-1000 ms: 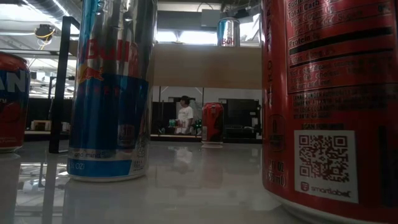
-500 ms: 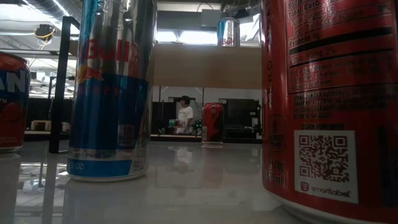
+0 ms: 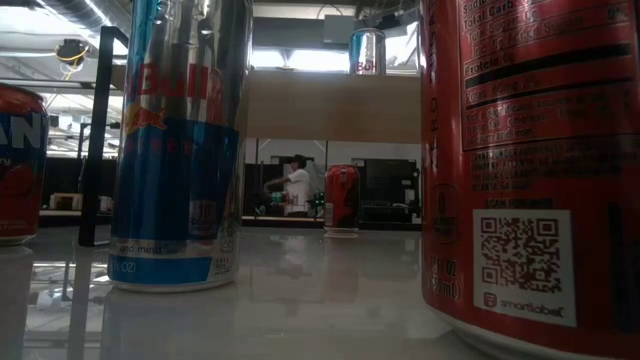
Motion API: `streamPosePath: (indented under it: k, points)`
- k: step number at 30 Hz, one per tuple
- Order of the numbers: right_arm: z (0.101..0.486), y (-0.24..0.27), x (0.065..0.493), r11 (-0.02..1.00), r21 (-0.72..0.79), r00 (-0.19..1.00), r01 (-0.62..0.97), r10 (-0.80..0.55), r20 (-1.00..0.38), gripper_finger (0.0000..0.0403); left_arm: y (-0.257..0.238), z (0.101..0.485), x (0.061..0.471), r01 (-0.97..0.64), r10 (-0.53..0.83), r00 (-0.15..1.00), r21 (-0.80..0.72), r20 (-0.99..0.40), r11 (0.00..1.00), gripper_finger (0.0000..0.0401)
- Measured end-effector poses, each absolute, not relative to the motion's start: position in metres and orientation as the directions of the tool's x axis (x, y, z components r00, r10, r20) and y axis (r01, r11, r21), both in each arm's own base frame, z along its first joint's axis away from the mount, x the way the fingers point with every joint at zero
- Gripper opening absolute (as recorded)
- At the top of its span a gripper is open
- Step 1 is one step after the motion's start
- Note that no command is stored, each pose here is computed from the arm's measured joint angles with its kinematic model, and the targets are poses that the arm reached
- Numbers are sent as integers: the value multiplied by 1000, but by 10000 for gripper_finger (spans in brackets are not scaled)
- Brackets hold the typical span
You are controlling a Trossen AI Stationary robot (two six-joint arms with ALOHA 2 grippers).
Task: Place canned beverage on shelf
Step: Put the top blue soda can on the shelf
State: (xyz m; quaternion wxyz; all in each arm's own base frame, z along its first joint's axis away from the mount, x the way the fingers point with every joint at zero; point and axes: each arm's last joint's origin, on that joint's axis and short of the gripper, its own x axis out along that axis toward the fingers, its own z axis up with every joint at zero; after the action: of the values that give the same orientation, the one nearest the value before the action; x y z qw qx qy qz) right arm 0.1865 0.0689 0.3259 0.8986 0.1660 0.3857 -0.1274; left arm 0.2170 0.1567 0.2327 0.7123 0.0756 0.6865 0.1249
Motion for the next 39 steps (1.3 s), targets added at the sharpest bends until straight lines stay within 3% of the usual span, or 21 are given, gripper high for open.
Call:
streamPosePath:
  k: [8, 19, 33, 39]
  points:
    - [326, 69, 187, 912, 200, 670, 358, -102, -735, 342, 158, 242, 219, -79, 283, 29, 280, -959, 957, 220]
    - [326, 69, 187, 913, 199, 670, 357, -102, -735, 342, 161, 312, 220, -150, 356, 25, 348, -934, 925, 220]
    - [326, 69, 187, 913, 199, 670, 357, -102, -735, 342, 132, 411, 217, -297, 465, 169, 405, -869, 865, 219]
    - [326, 69, 187, 913, 199, 670, 357, -102, -735, 342, 102, 432, 224, -369, 456, 278, 344, -846, 863, 219]
